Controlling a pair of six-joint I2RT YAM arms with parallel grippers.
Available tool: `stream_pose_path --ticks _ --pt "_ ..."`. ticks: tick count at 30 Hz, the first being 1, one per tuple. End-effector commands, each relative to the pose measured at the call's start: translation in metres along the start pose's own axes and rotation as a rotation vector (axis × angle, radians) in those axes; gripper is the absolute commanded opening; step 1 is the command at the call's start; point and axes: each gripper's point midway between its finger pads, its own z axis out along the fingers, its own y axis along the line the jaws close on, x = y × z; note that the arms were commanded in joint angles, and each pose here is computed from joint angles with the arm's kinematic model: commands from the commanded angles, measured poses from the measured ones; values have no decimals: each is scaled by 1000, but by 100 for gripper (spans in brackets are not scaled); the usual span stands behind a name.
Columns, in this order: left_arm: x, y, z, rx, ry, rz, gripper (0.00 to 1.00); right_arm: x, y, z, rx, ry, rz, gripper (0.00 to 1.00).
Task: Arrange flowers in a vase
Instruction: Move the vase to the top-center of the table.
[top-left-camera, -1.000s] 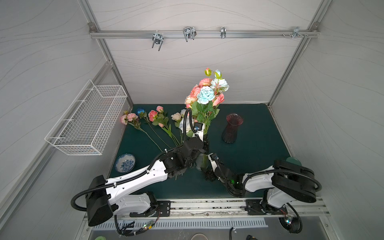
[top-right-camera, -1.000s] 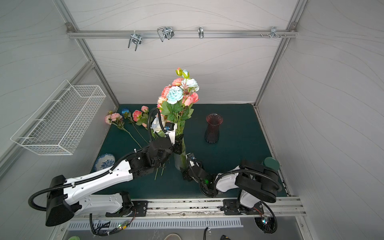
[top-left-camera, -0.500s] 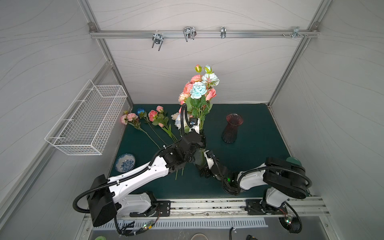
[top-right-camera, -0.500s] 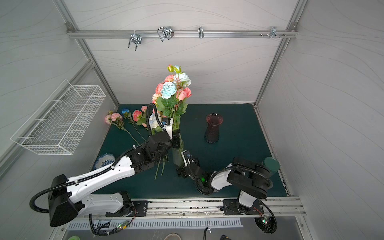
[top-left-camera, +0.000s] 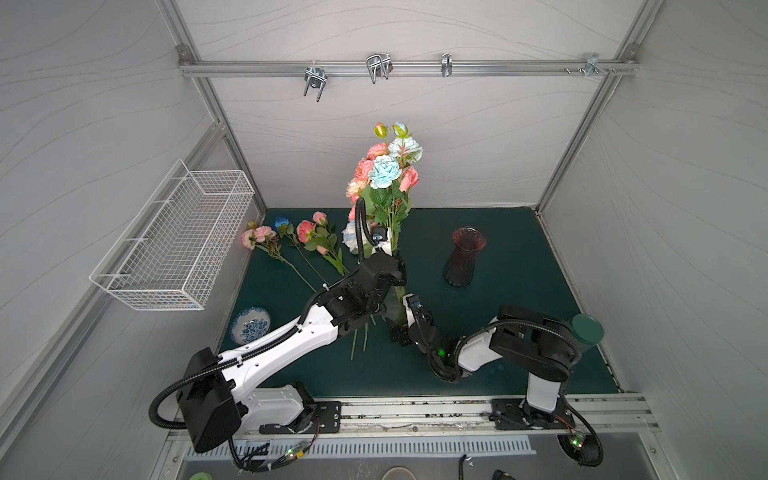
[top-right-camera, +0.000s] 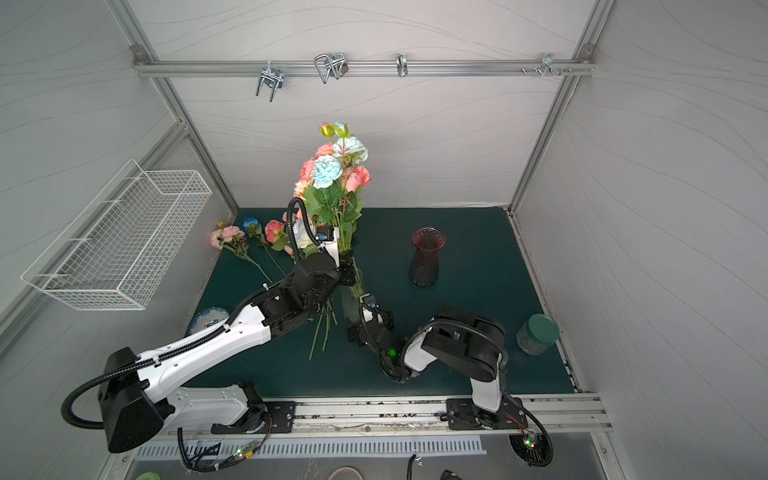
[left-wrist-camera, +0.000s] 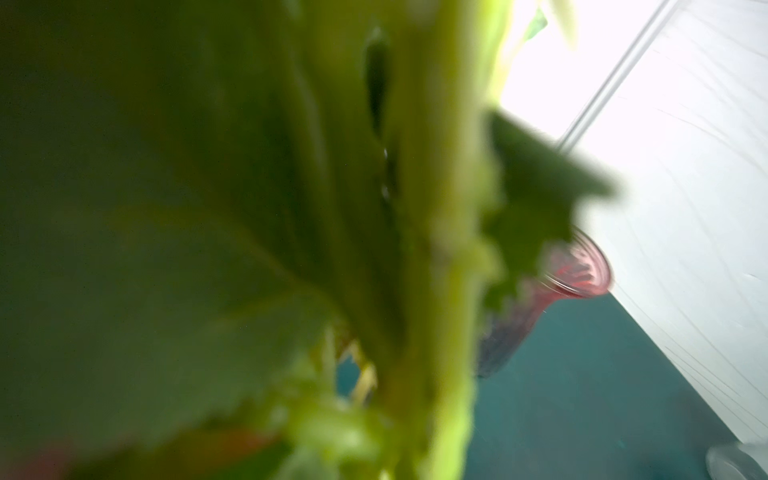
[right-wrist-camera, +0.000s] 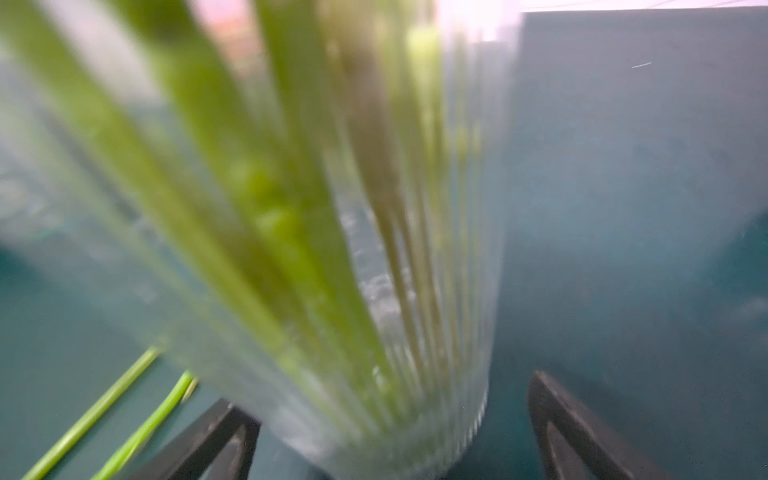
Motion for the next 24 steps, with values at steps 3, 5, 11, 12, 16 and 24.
stream_pose_path --ticks 3,5,11,12,16,24 --pt "61 -4 19 46 249 59 0 -16 -24 32 69 -10 84 91" --pt "62 -6 27 49 257 66 0 -17 -32 40 87 -8 89 90" --pt "55 -3 62 56 271 25 0 -20 -68 63 166 10 136 90" --pt "52 -3 69 56 270 30 0 -24 -73 68 178 8 147 90" --pt "41 -3 95 59 271 32 0 -32 -95 87 214 18 177 91" --pt "44 1 152 51 306 49 0 -34 -112 118 199 99 239 85"
